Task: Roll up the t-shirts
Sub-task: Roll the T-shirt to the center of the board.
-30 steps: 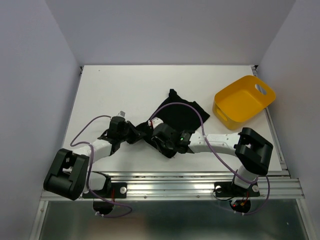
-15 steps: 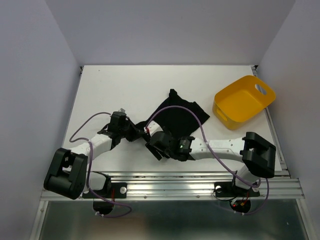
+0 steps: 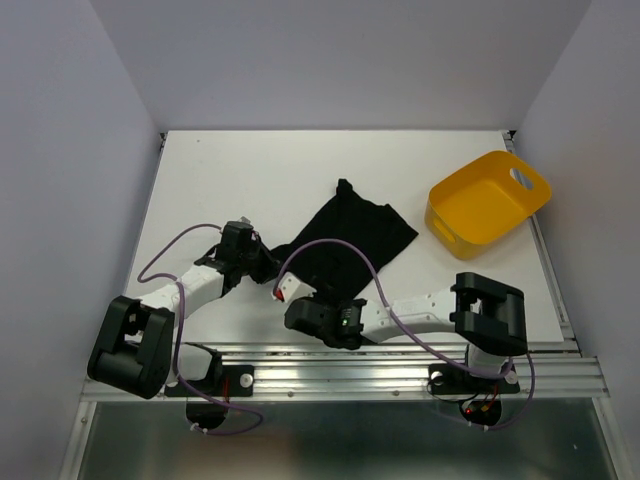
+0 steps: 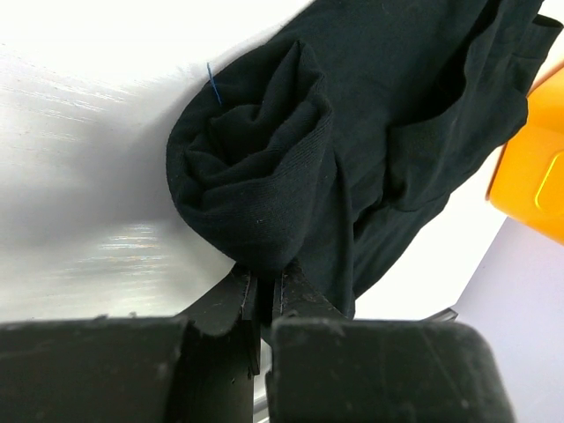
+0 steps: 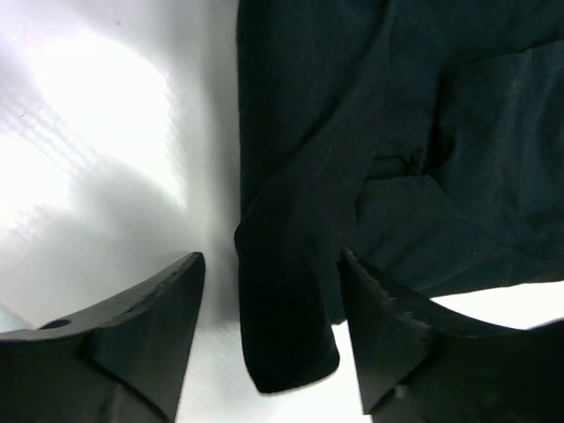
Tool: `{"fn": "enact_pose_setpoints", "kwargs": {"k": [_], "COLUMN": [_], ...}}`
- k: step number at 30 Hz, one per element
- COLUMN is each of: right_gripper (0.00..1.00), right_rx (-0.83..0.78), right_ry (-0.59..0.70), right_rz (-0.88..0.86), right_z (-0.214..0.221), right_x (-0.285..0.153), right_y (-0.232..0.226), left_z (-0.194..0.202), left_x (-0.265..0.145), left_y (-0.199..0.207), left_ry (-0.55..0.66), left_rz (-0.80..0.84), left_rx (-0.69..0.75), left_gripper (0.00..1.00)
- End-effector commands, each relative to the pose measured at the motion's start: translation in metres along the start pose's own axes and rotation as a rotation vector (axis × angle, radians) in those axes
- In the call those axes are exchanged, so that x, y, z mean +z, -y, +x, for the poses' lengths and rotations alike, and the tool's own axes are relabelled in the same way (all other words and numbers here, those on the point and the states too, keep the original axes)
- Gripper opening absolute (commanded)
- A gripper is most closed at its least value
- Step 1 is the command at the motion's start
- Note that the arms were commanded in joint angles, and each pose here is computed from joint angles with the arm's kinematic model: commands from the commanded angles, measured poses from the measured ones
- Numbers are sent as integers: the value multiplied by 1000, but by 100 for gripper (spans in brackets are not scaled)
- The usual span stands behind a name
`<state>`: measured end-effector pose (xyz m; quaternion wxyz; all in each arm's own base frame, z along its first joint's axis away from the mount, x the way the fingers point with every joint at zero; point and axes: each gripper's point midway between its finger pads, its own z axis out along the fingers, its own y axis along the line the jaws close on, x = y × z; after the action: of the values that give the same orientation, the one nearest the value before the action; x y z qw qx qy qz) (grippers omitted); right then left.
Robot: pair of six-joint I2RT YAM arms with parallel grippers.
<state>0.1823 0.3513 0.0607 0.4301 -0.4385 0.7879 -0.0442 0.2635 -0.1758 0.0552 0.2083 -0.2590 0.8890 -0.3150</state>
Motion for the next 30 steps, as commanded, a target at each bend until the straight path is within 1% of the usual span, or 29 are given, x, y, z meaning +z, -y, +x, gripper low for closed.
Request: {"fn": "enact_pose_setpoints", "kwargs": {"k": [1, 3, 5, 6, 8, 9, 11, 12, 15, 18, 19, 20, 21, 22, 23, 24, 26, 30], "right_gripper": [65, 53, 45, 38, 30, 21, 10, 2, 1, 1, 1, 1, 1, 1, 1, 1, 1, 1], "right_rx": [28, 38, 65, 71, 85, 108, 141, 190, 308, 386, 428, 452, 490, 524, 545, 569, 601, 620], "right_ry": [72, 74, 85, 85, 86, 81, 80, 73, 79, 93, 90, 91, 90, 90, 85, 76, 63, 53], "right_rz": [69, 74, 64, 60, 57, 51, 35, 7, -86, -157, -200, -222, -277, -287, -311, -370, -393, -490], "right_z": [-15, -14, -17, -17, -16, -15, -15, -15, -20, -24, -26, -28, -30, -31, -31, -32, -31, -35], "right_x": [7, 10, 9, 9, 9, 9, 9, 10, 7, 1, 2, 1, -3, 0, 0, -3, 0, -3], "right_y": [4, 2, 0, 0, -1, 2, 2, 3, 6, 11, 11, 12, 10, 18, 19, 14, 20, 17], "left_z": [-8, -8, -9, -9, -9, -10, -9, -10, -14, -19, -22, -26, -25, -29, -30, -32, -36, -42], "left_x": [-5, -6, -6, -7, -7, -8, -9, -9, -14, -19, -21, -23, -25, -28, -31, -33, -39, -51], "left_y": [18, 19, 18, 19, 19, 20, 22, 23, 30, 38, 41, 48, 44, 49, 53, 55, 61, 72], "left_ry": [19, 21, 22, 24, 25, 27, 26, 29, 47, 64, 72, 84, 78, 91, 98, 104, 122, 139], "left_rz": [38, 41, 38, 39, 40, 42, 48, 53, 77, 91, 93, 104, 82, 92, 98, 101, 106, 115], "left_rx": [34, 36, 37, 39, 41, 43, 50, 54, 76, 106, 113, 126, 134, 143, 151, 156, 169, 190], "left_gripper": [0, 0, 0, 0, 0, 0, 0, 0, 1, 14, 25, 28, 37, 50, 53, 56, 61, 62]}}
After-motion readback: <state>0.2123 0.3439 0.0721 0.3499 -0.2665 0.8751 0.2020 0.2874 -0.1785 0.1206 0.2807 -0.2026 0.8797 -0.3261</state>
